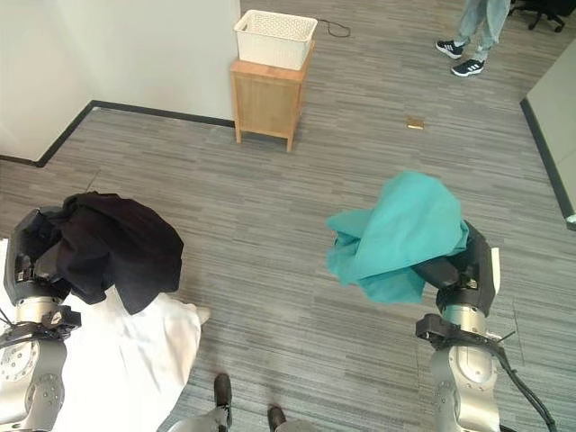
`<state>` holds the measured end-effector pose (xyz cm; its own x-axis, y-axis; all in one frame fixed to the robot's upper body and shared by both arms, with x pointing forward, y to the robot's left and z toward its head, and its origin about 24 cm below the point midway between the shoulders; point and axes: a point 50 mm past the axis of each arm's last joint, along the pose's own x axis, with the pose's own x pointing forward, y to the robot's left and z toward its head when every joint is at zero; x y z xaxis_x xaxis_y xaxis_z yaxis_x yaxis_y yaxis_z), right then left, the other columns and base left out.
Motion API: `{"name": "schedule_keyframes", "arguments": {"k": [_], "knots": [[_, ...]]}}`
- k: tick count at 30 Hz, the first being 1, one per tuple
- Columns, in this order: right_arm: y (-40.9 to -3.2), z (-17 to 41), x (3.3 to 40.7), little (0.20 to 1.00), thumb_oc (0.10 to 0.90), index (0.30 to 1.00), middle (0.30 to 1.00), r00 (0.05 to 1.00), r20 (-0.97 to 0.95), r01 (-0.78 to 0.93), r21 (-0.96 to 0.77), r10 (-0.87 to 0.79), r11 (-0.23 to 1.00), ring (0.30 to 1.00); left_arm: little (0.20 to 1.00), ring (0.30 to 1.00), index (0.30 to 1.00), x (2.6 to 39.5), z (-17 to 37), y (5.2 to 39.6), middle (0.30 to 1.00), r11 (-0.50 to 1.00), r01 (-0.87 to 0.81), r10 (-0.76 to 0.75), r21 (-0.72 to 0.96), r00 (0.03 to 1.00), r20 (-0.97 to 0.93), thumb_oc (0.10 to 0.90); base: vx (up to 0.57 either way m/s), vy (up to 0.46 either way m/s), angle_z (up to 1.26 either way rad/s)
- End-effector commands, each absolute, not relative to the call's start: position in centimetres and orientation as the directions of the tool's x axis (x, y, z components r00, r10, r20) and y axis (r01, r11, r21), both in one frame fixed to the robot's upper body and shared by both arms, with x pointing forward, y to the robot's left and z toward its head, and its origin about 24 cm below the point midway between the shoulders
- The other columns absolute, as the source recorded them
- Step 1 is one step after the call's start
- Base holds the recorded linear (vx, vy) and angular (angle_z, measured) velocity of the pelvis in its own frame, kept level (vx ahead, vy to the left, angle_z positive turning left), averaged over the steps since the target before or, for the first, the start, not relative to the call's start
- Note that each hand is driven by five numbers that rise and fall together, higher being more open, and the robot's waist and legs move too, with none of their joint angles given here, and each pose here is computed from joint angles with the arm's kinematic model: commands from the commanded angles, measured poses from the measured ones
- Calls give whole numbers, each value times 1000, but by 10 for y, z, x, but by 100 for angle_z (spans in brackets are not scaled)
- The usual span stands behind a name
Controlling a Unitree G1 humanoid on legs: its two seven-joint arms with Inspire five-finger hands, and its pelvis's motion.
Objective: Pick up bed clothes into laundry basket.
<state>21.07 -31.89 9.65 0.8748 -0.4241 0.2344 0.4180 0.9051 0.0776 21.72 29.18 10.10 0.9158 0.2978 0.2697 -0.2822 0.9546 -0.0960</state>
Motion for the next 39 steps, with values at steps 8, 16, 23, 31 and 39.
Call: {"name": "schedule_keyframes", "arguments": {"k": [8,16,23,31,39], "knots": [[-319,154,197,300,400,300,300,686,555,476,147,-471,867,300,300,300,300,237,152,269,300,993,-118,94,16,857,506,400,-3,38,-89],[-315,146,205,300,400,300,300,738,519,456,87,-431,885,300,300,300,300,225,157,282,300,982,-186,165,-16,822,545,400,26,21,-31],[-309,159,210,300,400,300,300,737,561,418,62,-378,906,300,300,300,300,230,168,277,300,983,-180,165,-32,796,582,400,68,29,48],[-288,176,229,300,400,300,300,751,609,299,32,-256,954,300,300,300,300,250,192,259,300,993,-106,111,-48,742,661,400,362,-45,76],[-296,183,225,300,400,300,300,761,605,308,-22,-232,951,300,300,300,300,262,187,242,300,994,9,65,-110,762,645,400,466,-366,43]]}}
